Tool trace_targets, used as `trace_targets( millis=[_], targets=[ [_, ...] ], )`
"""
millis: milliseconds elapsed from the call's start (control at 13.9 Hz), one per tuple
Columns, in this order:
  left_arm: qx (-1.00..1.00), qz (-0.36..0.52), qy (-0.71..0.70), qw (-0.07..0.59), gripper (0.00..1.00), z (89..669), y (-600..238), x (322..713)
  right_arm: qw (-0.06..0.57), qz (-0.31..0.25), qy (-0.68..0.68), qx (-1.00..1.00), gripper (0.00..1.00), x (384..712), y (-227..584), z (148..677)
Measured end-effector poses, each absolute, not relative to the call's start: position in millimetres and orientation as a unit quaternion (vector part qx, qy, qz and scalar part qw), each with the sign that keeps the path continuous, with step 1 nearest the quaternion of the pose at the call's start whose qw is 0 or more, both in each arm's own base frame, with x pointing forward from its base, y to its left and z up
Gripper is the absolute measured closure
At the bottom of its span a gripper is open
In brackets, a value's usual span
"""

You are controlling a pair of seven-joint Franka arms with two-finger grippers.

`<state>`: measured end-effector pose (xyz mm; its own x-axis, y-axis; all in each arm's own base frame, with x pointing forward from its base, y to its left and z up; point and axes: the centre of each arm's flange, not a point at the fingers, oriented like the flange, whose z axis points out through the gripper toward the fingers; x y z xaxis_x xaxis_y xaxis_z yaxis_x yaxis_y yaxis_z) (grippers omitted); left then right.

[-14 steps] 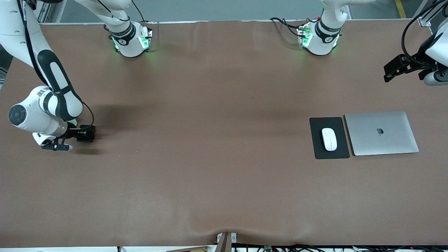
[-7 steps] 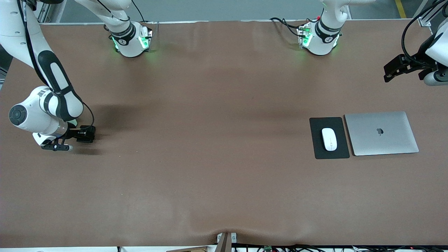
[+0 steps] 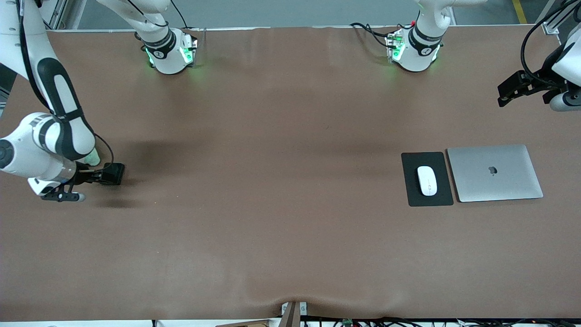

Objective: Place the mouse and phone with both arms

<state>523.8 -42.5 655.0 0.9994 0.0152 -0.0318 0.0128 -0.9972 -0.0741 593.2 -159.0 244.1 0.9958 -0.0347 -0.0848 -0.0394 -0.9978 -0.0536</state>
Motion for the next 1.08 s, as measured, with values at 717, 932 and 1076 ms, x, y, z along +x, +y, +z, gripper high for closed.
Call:
trace_targets(
  millis=[717, 932, 1076],
  targets=[
    [-0.999, 0.016, -0.005, 0.037, 0.00, 655, -45, 524, 0.033, 0.010, -0.031, -0.999, 0.00, 642, -50, 446],
    [-0.999, 0.016, -0.004, 0.037, 0.00, 655, -46, 523, 0.035, -0.009, -0.030, -0.999, 0.00, 616, -49, 513],
    [-0.999, 0.016, -0.001, 0.037, 0.00, 655, -48, 523, 0.039, -0.004, -0.021, -0.999, 0.00, 596, -43, 546]
  ],
)
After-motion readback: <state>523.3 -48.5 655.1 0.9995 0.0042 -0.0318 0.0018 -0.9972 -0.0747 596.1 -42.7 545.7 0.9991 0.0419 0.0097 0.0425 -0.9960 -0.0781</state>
